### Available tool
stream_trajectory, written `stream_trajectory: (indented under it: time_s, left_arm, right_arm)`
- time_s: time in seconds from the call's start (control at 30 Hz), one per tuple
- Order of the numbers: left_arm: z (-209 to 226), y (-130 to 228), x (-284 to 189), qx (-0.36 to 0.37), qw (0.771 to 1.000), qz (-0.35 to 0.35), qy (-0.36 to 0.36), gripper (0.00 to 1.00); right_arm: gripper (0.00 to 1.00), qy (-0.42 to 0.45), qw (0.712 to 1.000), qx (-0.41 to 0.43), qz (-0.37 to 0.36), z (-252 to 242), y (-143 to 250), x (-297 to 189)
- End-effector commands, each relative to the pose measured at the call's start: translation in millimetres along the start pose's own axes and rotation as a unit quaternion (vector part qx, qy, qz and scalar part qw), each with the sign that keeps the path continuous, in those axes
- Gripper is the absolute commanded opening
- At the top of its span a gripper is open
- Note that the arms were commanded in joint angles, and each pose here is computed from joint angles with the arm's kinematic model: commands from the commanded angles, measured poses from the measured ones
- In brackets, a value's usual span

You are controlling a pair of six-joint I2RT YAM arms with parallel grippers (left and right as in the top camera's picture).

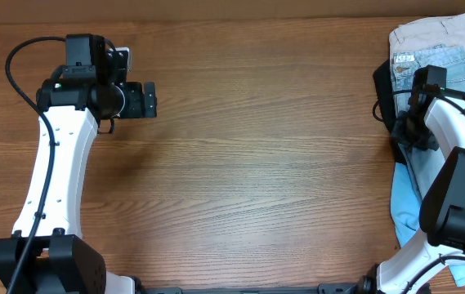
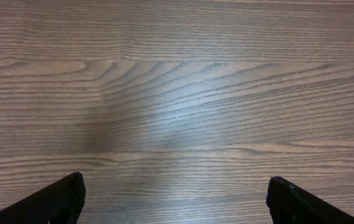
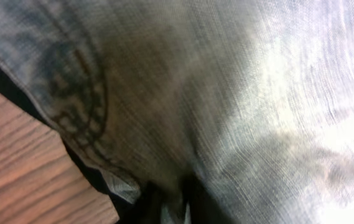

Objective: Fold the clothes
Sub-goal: 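Lower the right gripper and grasp the light-blue denim shorts, then drag the shorts left onto the open table with the right gripper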

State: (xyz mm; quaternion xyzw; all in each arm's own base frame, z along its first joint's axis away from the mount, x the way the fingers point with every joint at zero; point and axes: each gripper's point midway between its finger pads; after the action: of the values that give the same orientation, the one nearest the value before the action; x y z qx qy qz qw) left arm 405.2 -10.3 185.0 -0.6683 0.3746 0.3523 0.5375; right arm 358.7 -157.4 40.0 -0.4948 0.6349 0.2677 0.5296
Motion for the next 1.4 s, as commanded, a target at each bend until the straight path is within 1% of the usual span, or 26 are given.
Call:
stream_trajectory:
  time_s: [0.0,0.1,0.17,0.3,0.37,0.4,0.43,0.57,0.63,0.73,0.77,0.8,0.83,0.87,0.9,0.93,1.0,1.07,1.1,1.17,1.23,1.27,1.3,1.37]
  left_arm:
    - [1.7,-7.9,-1.8,0.0,1.0,-0.01,-0.007,0.96]
    - [1.4,-10.0,-1.9,0.0,1.0,-0.014,-0.006,0.95]
    - [1.1,-11.8,-1.9,0.001,1.0,-0.018,-0.006,0.95]
    - [0.6,-16.0,-2.2,0.002,1.0,-0.026,-0.005,0.96]
    - [0.6,-16.6,-2.2,0.002,1.0,-0.027,-0.005,0.96]
    - [0.9,-17.1,-2.3,0.002,1.0,-0.028,-0.005,0.97]
    - [1.4,-17.7,-2.4,0.001,1.0,-0.03,-0.005,0.97]
    - [5.9,-19.9,-3.1,-0.003,0.999,-0.034,-0.008,0.97]
    - [10.6,-20.5,-3.6,-0.008,0.999,-0.034,-0.01,0.97]
    - [16.8,-21.4,-4.5,-0.015,0.999,-0.036,-0.014,0.98]
    - [18.5,-21.9,-4.7,-0.016,0.999,-0.037,-0.015,0.98]
    - [20.6,-22.6,-5.0,-0.018,0.999,-0.038,-0.016,0.99]
    - [22.2,-23.2,-5.3,-0.02,0.999,-0.039,-0.017,0.99]
    - [23.5,-23.6,-5.5,-0.021,0.999,-0.04,-0.018,1.0]
    - [25.1,-23.8,-5.7,-0.023,0.999,-0.041,-0.019,1.0]
    - [25.9,-23.8,-5.8,-0.024,0.999,-0.041,-0.019,1.0]
    - [27.0,-23.9,-6.0,-0.025,0.999,-0.041,-0.019,1.0]
    - [25.8,-25.3,-6.1,-0.024,0.999,-0.043,-0.016,1.0]
    - [23.9,-25.9,-6.0,-0.023,0.999,-0.044,-0.011,1.0]
    - [6.0,-27.2,-5.8,-0.007,0.999,-0.046,0.029,1.0]
    - [-21.8,-26.5,-5.8,0.028,0.996,-0.046,0.077,1.0]
    - [-27.3,-26.2,-5.4,0.034,0.995,-0.046,0.08,1.0]
    - [-43.6,-25.6,-4.3,0.051,0.994,-0.048,0.088,1.0]
    - [-67.1,-25.5,-1.6,0.075,0.99,-0.053,0.103,1.0]
  right_arm:
    - [0.04,0.006,1.0,0.003,0.004,-3.9,2.0,4.4]
    - [0.04,-0.019,1.0,0.004,0.004,2.7,-2.2,-4.4]
    - [0.04,-0.055,0.998,0.002,0.003,12.6,-6.8,-19.3]
    - [0.04,-0.12,0.993,-0.012,-0.008,34.4,-15.6,-65.7]
    - [0.04,-0.158,0.987,-0.033,-0.01,52.3,-15.4,-96.3]
    - [0.04,-0.189,0.98,-0.055,-0.006,71.5,-11.3,-120.4]
    - [0.04,-0.209,0.975,-0.072,-0.003,86.4,-6.8,-134.7]
    - [0.04,-0.27,0.951,-0.153,0.002,155.8,23.3,-173.4]
    - [0.04,-0.303,0.931,-0.206,0.006,201.3,51.4,-194.7]
    - [0.04,-0.328,0.907,-0.266,0.0,251.3,89.2,-220.8]
    - [0.06,-0.335,0.895,-0.294,-0.006,269.8,106.5,-231.1]
    - [0.16,-0.34,0.886,-0.317,-0.011,283.1,120.8,-238.8]
    - [0.29,-0.343,0.876,-0.338,-0.016,294.6,134.9,-245.8]
    - [0.38,-0.345,0.869,-0.353,-0.019,302.0,145.0,-250.7]
    - [0.43,-0.343,0.866,-0.364,-0.024,307.5,153.2,-255.0]
    - [0.53,-0.332,0.871,-0.361,-0.029,308.6,155.1,-256.6]
    - [0.6,-0.302,0.891,-0.336,-0.044,301.7,143.7,-254.7]
    - [0.67,-0.273,0.909,-0.308,-0.064,285.3,116.5,-249.1]
    - [0.68,-0.269,0.912,-0.302,-0.067,280.9,109.4,-247.0]
    - [0.7,-0.253,0.927,-0.268,-0.072,261.3,83.3,-235.8]
    - [0.73,-0.246,0.939,-0.228,-0.073,235.1,52.3,-221.8]
    - [0.73,-0.245,0.942,-0.219,-0.073,228.9,45.5,-218.8]
    - [0.74,-0.248,0.946,-0.197,-0.072,212.4,29.1,-211.0]
    - [0.74,-0.271,0.941,-0.19,-0.071,198.3,14.3,-205.7]
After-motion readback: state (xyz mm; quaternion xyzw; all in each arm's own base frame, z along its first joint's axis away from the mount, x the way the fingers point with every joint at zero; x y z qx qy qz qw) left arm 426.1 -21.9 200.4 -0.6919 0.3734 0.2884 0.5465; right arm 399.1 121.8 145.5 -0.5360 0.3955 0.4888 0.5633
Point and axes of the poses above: each gripper's point midway between its finger pads, its own x axis out along the fingers, its own z axis along the line the jaws close on, y = z × x, and after that the axes turned 5 degrees about -x, right-handed
